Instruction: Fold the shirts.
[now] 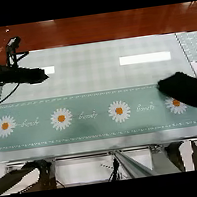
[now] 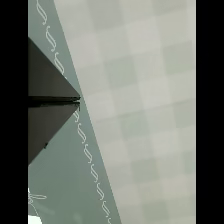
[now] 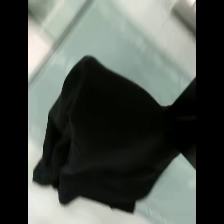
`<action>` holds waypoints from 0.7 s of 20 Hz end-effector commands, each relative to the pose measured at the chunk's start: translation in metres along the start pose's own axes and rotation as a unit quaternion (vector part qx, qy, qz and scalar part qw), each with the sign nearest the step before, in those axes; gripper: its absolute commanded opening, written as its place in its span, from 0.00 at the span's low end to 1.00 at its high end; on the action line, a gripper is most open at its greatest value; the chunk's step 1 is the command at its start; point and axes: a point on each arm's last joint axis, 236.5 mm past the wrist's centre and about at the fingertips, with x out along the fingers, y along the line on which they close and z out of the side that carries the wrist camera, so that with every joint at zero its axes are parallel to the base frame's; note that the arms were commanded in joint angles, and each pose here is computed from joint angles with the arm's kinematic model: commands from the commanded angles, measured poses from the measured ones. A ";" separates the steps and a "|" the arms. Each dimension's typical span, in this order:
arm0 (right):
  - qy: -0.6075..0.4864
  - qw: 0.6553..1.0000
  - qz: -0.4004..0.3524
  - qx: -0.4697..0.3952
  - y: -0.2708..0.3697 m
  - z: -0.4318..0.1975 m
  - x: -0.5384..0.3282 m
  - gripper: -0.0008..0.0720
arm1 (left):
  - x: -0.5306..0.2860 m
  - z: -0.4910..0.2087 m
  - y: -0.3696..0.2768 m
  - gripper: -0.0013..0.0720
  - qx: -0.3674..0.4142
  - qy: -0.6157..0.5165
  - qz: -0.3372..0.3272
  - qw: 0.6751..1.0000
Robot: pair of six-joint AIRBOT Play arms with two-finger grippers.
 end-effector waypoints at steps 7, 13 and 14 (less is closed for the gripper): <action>0.035 0.951 -0.284 0.120 -0.154 -0.052 -0.066 0.05 | 0.003 0.007 0.003 0.04 0.028 -0.015 0.006 0.999; 0.041 0.937 -0.323 0.129 -0.169 -0.058 -0.079 0.63 | 0.003 0.010 0.004 0.05 0.027 -0.019 0.008 0.999; 0.038 0.937 -0.323 0.128 -0.170 -0.057 -0.078 0.64 | 0.003 0.009 0.004 0.05 0.027 -0.019 0.008 0.999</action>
